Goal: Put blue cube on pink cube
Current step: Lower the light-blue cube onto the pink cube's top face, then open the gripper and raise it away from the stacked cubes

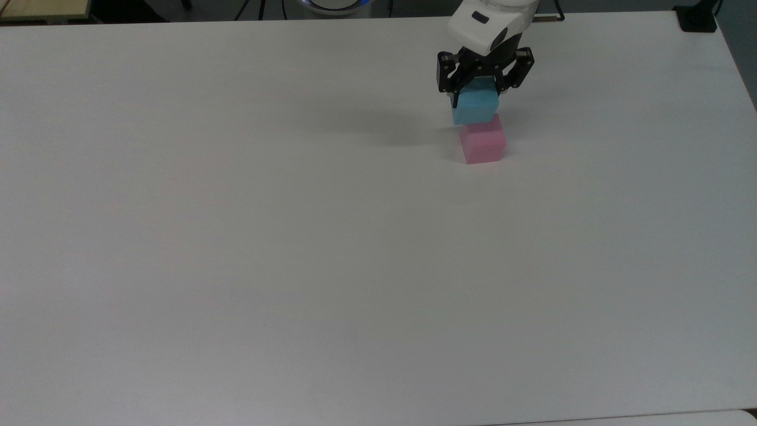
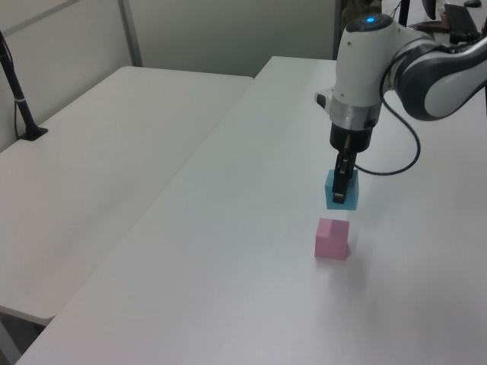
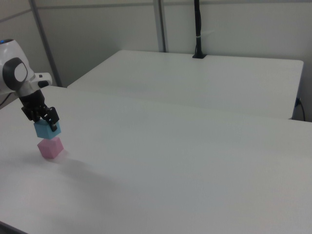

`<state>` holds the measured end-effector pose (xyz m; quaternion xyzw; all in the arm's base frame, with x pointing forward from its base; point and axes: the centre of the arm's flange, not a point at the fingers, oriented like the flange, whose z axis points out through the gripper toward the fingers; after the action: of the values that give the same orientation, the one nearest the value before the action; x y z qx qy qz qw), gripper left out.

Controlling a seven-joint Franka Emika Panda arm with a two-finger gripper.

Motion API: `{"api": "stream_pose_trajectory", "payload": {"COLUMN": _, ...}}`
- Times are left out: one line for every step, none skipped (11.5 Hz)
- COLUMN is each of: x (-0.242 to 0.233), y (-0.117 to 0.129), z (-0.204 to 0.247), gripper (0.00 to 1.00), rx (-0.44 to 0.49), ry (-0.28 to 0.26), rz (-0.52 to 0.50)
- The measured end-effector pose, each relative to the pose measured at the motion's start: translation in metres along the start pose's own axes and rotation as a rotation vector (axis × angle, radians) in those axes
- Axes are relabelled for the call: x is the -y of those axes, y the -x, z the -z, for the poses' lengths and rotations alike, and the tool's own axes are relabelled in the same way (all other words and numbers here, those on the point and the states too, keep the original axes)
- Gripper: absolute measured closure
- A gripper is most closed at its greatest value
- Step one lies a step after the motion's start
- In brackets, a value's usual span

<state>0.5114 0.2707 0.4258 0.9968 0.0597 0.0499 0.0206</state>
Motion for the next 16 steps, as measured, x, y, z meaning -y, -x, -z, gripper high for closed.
{"api": "stream_pose_trajectory", "payload": {"x": 0.003, "y": -0.002, "z": -0.007, "gripper": 0.37, "rx": -0.014, "ry": 0.015, "rz": -0.010}}
{"api": "stream_pose_trajectory", "payload": {"x": 0.010, "y": -0.002, "z": -0.014, "gripper": 0.37, "rx": -0.023, "ry": 0.018, "rz": -0.015}}
{"api": "stream_pose_trajectory", "payload": {"x": 0.019, "y": -0.001, "z": -0.022, "gripper": 0.37, "rx": -0.027, "ry": 0.017, "rz": -0.018}}
{"api": "stream_pose_trajectory", "payload": {"x": 0.024, "y": 0.000, "z": -0.029, "gripper": 0.37, "rx": -0.023, "ry": 0.021, "rz": -0.019}}
{"api": "stream_pose_trajectory", "payload": {"x": 0.028, "y": 0.001, "z": -0.035, "gripper": 0.37, "rx": -0.019, "ry": 0.023, "rz": -0.021}}
{"api": "stream_pose_trajectory", "payload": {"x": 0.030, "y": 0.001, "z": -0.037, "gripper": 0.37, "rx": -0.022, "ry": 0.020, "rz": -0.032}}
{"api": "stream_pose_trajectory", "payload": {"x": 0.033, "y": 0.000, "z": -0.036, "gripper": 0.37, "rx": -0.031, "ry": 0.014, "rz": -0.042}}
{"api": "stream_pose_trajectory", "payload": {"x": 0.037, "y": 0.002, "z": -0.036, "gripper": 0.37, "rx": -0.034, "ry": 0.011, "rz": -0.046}}
{"api": "stream_pose_trajectory", "payload": {"x": 0.040, "y": 0.003, "z": -0.038, "gripper": 0.37, "rx": -0.031, "ry": 0.012, "rz": -0.048}}
{"api": "stream_pose_trajectory", "payload": {"x": 0.041, "y": 0.003, "z": -0.041, "gripper": 0.33, "rx": -0.026, "ry": 0.014, "rz": -0.052}}
{"api": "stream_pose_trajectory", "payload": {"x": 0.041, "y": 0.003, "z": -0.044, "gripper": 0.22, "rx": -0.023, "ry": 0.016, "rz": -0.054}}
{"api": "stream_pose_trajectory", "payload": {"x": 0.041, "y": 0.003, "z": -0.044, "gripper": 0.06, "rx": -0.023, "ry": 0.016, "rz": -0.056}}
{"api": "stream_pose_trajectory", "payload": {"x": 0.041, "y": 0.003, "z": -0.043, "gripper": 0.00, "rx": -0.024, "ry": 0.015, "rz": -0.056}}
{"api": "stream_pose_trajectory", "payload": {"x": 0.042, "y": 0.002, "z": -0.042, "gripper": 0.00, "rx": -0.026, "ry": 0.014, "rz": -0.058}}
{"api": "stream_pose_trajectory", "payload": {"x": 0.041, "y": 0.001, "z": -0.041, "gripper": 0.00, "rx": -0.029, "ry": 0.013, "rz": -0.061}}
{"api": "stream_pose_trajectory", "payload": {"x": 0.039, "y": 0.000, "z": -0.038, "gripper": 0.00, "rx": -0.035, "ry": 0.010, "rz": -0.067}}
